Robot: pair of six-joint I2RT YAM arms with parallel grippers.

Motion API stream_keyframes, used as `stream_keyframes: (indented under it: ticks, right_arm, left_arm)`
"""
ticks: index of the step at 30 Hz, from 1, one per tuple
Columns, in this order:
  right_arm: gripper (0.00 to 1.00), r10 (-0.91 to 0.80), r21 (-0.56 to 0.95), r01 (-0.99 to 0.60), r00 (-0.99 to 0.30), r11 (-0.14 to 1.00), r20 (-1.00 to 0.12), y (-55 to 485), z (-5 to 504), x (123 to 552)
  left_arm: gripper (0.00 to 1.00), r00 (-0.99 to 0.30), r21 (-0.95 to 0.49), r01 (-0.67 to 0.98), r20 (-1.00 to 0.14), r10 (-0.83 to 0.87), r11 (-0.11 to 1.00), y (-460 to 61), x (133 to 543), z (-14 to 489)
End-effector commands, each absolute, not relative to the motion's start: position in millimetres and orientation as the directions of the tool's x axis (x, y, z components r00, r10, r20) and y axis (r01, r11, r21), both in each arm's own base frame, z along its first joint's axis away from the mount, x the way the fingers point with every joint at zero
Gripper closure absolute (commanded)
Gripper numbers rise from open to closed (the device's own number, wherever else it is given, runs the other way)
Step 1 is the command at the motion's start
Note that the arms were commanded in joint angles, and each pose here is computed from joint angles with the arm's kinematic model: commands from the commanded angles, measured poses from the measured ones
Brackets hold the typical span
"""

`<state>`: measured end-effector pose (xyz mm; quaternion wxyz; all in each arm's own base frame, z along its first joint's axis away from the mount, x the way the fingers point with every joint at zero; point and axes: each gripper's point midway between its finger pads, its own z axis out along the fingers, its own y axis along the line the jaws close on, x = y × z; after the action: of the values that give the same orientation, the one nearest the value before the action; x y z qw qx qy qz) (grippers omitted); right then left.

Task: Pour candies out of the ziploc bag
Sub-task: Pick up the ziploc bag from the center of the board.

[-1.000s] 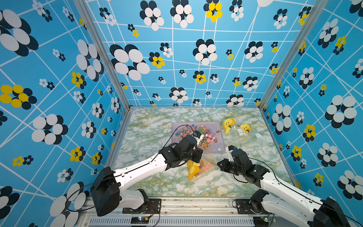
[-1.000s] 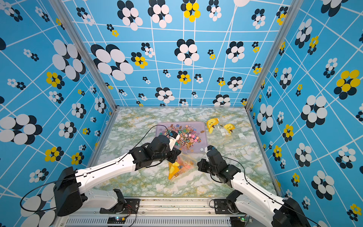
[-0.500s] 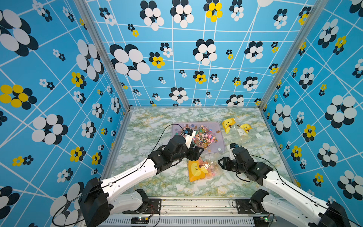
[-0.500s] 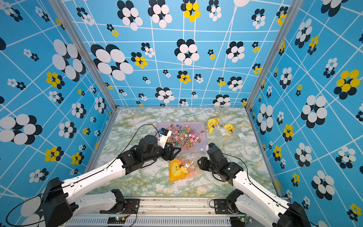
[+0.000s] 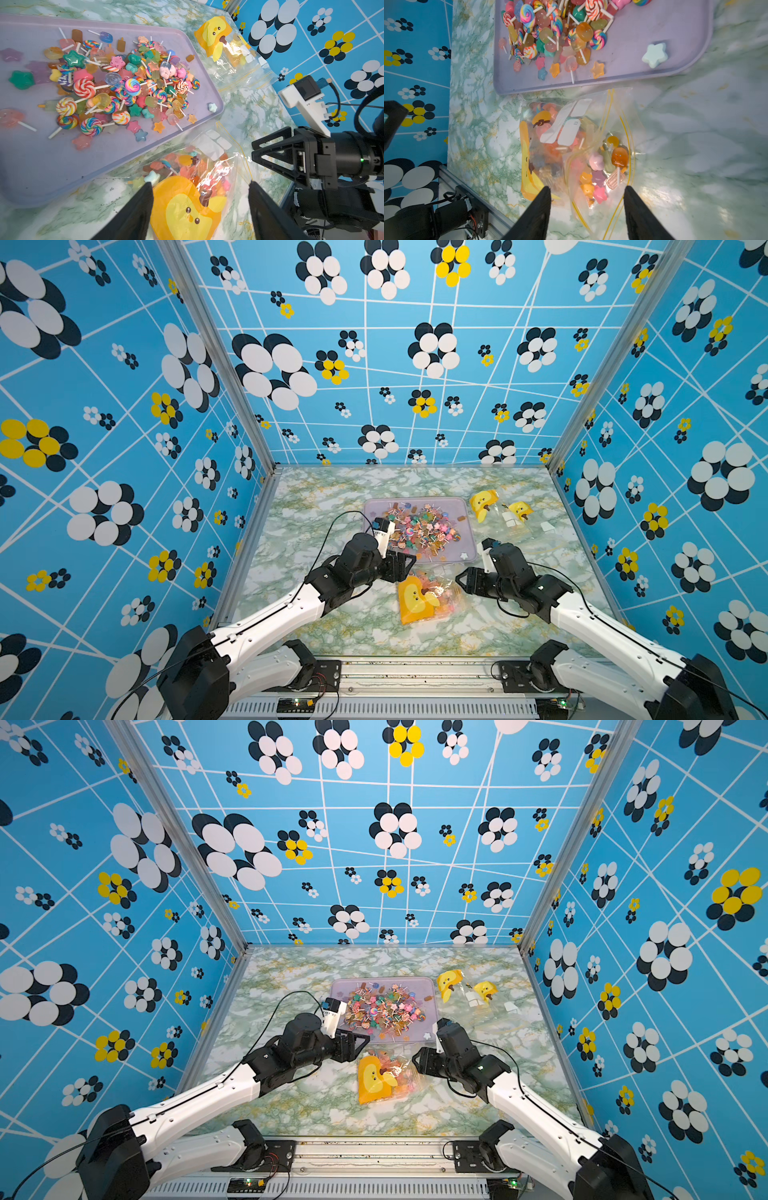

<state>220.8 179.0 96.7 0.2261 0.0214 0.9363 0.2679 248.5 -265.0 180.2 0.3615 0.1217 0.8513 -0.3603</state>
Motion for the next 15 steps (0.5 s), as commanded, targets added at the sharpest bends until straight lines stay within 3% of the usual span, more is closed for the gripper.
stream_keyframes:
  ticks: [1, 4, 5, 8, 15]
  right_arm:
    - [0.42, 0.168, 0.567, -0.085, -0.910, 0.819, -0.379, 195, 90, 220]
    - [0.48, 0.166, 0.578, -0.094, -0.910, 0.811, -0.380, 203, 89, 223]
    - [0.57, 0.160, 0.581, -0.103, -0.909, 0.807, -0.384, 206, 91, 225]
    - [0.98, 0.124, 0.539, -0.119, -0.911, 0.834, -0.393, 210, 94, 228]
    - [1.00, 0.104, 0.537, -0.177, -0.885, 0.825, -0.453, 218, 137, 237]
  left_arm:
    - [0.26, -0.727, -0.559, 0.446, -0.682, -0.081, 0.699, -263, 246, 175]
    - [0.26, -0.753, -0.575, 0.409, -0.651, -0.094, 0.709, -258, 242, 157]
    - [0.26, -0.762, -0.583, 0.395, -0.640, -0.101, 0.710, -257, 240, 151]
    - [0.26, -0.784, -0.604, 0.358, -0.609, -0.123, 0.712, -254, 237, 137]
    - [0.26, -0.786, -0.609, 0.345, -0.604, -0.136, 0.714, -249, 234, 133]
